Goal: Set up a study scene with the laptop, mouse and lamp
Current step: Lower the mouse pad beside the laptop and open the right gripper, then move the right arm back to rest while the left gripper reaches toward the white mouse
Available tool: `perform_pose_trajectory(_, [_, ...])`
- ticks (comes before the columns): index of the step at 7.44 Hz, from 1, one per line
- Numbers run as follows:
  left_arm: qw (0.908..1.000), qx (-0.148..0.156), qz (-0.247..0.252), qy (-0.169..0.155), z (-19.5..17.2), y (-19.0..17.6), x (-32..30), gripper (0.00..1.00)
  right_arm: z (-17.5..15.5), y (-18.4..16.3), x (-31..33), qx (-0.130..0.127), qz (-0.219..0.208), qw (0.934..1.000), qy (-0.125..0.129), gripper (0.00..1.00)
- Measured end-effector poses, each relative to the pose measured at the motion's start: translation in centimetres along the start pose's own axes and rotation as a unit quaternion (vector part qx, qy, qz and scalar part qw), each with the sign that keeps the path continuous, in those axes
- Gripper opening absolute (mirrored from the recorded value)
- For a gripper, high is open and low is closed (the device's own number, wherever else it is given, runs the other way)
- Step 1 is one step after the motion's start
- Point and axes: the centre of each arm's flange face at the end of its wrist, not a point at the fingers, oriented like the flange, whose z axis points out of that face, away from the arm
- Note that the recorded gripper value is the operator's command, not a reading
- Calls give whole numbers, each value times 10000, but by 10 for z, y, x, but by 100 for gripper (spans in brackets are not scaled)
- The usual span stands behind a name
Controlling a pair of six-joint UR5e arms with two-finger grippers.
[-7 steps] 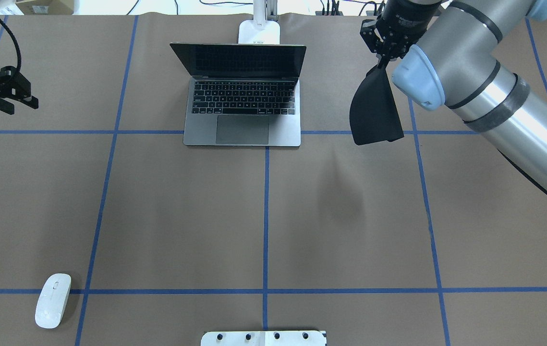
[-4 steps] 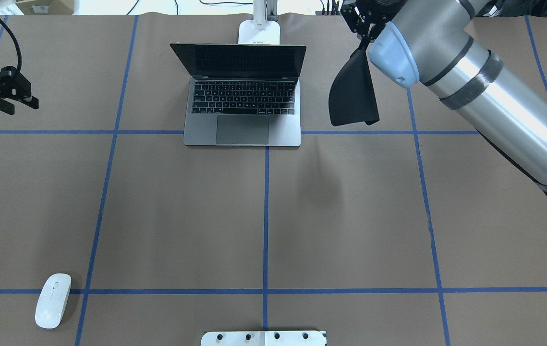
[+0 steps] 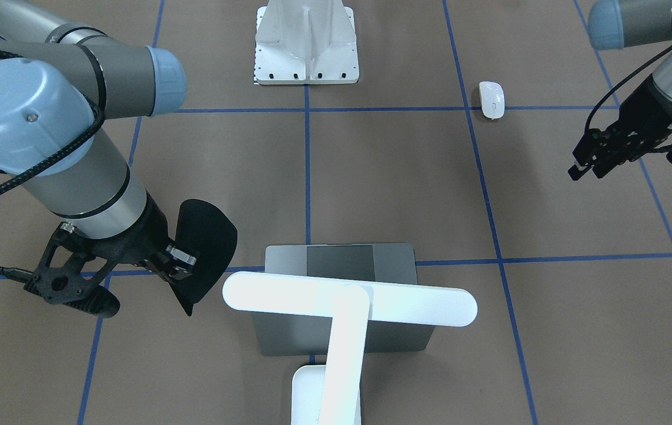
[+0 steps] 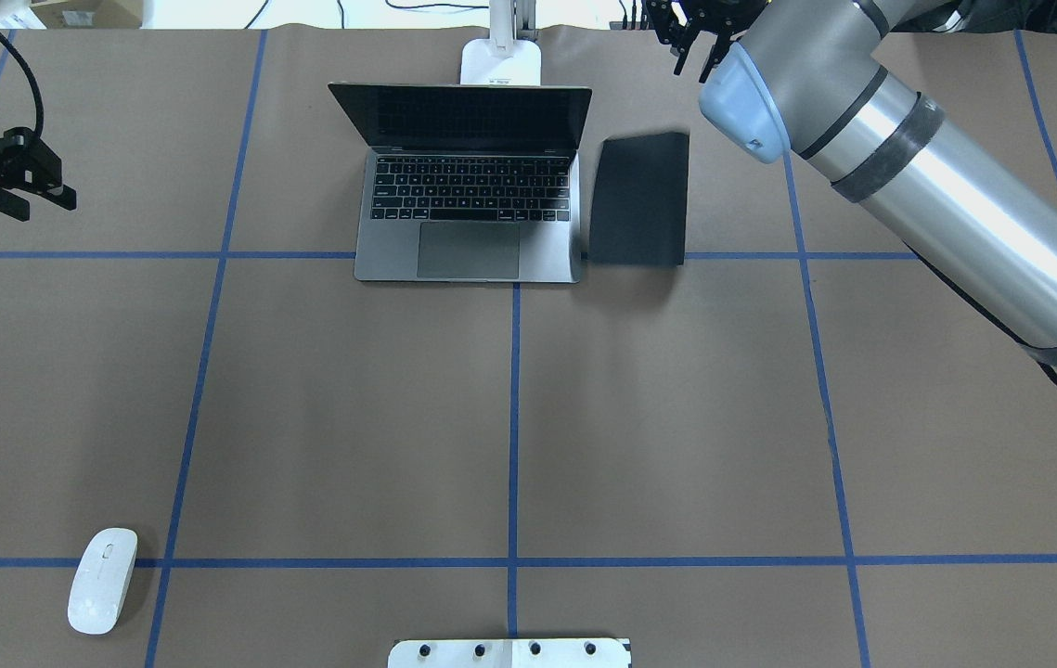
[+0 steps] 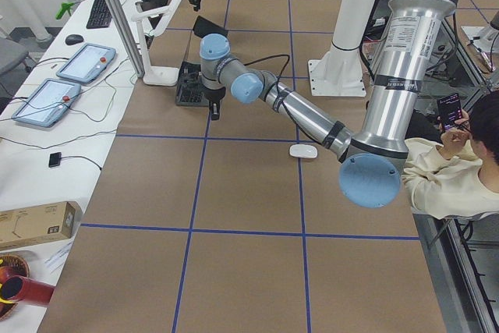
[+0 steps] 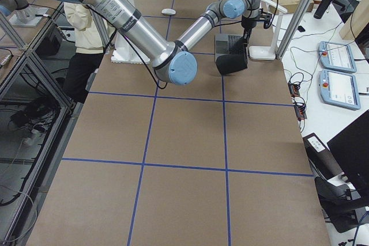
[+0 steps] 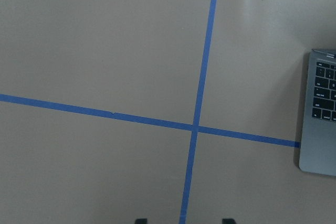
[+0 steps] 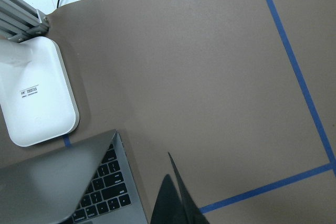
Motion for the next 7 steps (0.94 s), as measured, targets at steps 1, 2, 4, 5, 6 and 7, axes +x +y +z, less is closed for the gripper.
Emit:
perform_pose_trajectory(1, [10000,1,0,1,0,0,1,58,0,-1,1,84,-38,10000,19,100])
perform_pose_trajectory(2, [10000,3,-2,3,-1,0,1,58,1,-1,1,109,-48,9999,32,100])
perform_pose_trajectory(4, [10000,-6,-21,-11,0,0,-1,62,5,-1,7,103,-79,9999,70,100])
perform_pose_trajectory(5, [10000,-14,-46,-35,1,1,-4,80,13,0,19,77,-169,9998,114,100])
perform_pose_trajectory(6, [9999,-23,-87,-85,3,4,-12,99,21,6,41,43,-348,9993,153,100])
perform_pose_trajectory(7, [9998,-42,-144,-153,5,9,-23,100,29,16,62,4,-512,9985,181,100])
